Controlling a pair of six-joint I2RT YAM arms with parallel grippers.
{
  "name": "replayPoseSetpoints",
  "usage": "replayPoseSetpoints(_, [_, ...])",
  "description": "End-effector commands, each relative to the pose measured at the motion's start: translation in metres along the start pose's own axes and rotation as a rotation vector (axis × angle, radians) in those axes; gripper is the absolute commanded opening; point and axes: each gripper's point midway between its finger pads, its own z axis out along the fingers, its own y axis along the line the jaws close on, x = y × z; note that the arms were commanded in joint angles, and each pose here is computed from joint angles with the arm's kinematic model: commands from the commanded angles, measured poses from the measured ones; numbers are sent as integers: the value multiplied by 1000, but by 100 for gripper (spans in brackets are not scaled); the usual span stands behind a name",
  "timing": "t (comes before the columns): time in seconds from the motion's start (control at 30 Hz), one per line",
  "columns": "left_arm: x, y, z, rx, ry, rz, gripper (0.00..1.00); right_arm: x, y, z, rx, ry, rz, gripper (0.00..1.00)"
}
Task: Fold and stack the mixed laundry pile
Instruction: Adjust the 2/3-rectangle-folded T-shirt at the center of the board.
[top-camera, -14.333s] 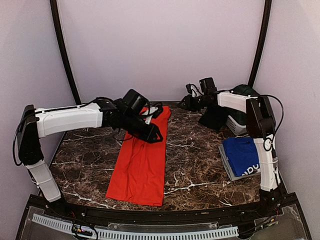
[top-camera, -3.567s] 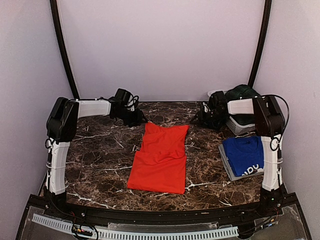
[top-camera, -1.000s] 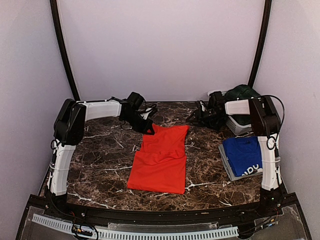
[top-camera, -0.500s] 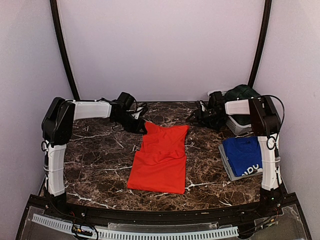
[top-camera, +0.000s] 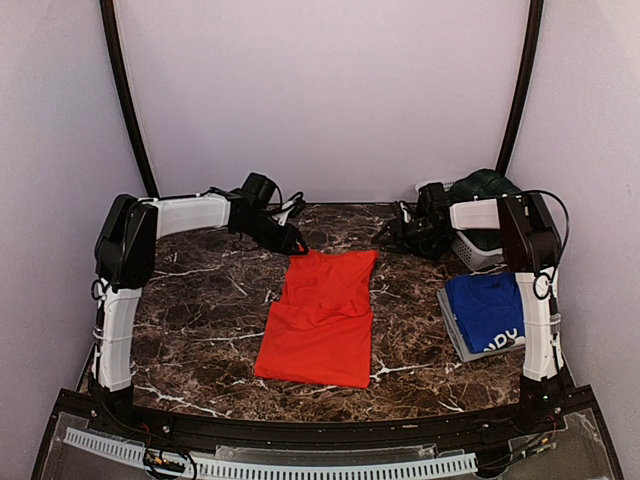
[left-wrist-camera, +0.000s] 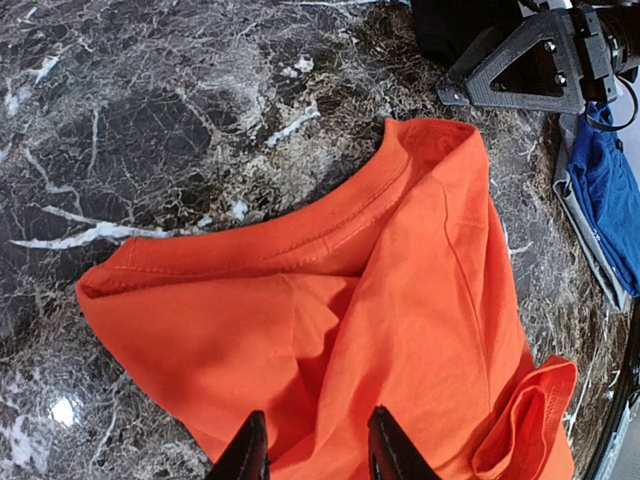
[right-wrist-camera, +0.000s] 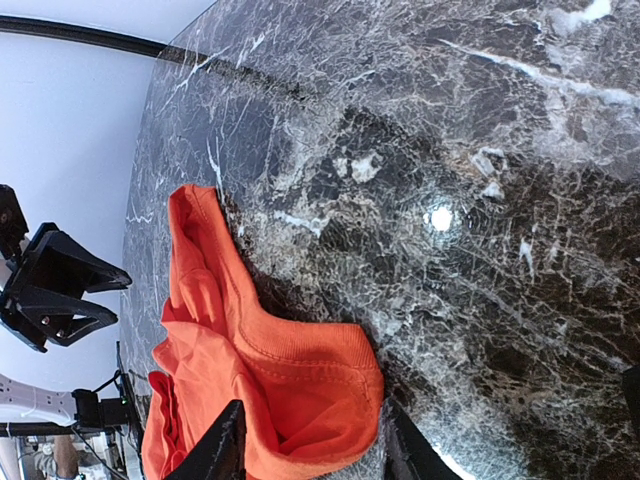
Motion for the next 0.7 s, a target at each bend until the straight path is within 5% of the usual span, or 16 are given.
replayPoseSetpoints(0.0, [10, -3, 13, 29, 51, 14, 33, -4, 7, -4, -11, -11, -27, 42])
replayPoseSetpoints(0.33, [35, -3, 34, 33, 137, 24, 29, -3, 5, -2, -11, -7, -22, 42])
replayPoseSetpoints(0.67, [27, -11, 25, 40, 120, 18, 0, -3, 5, -2, -13, -6, -24, 42])
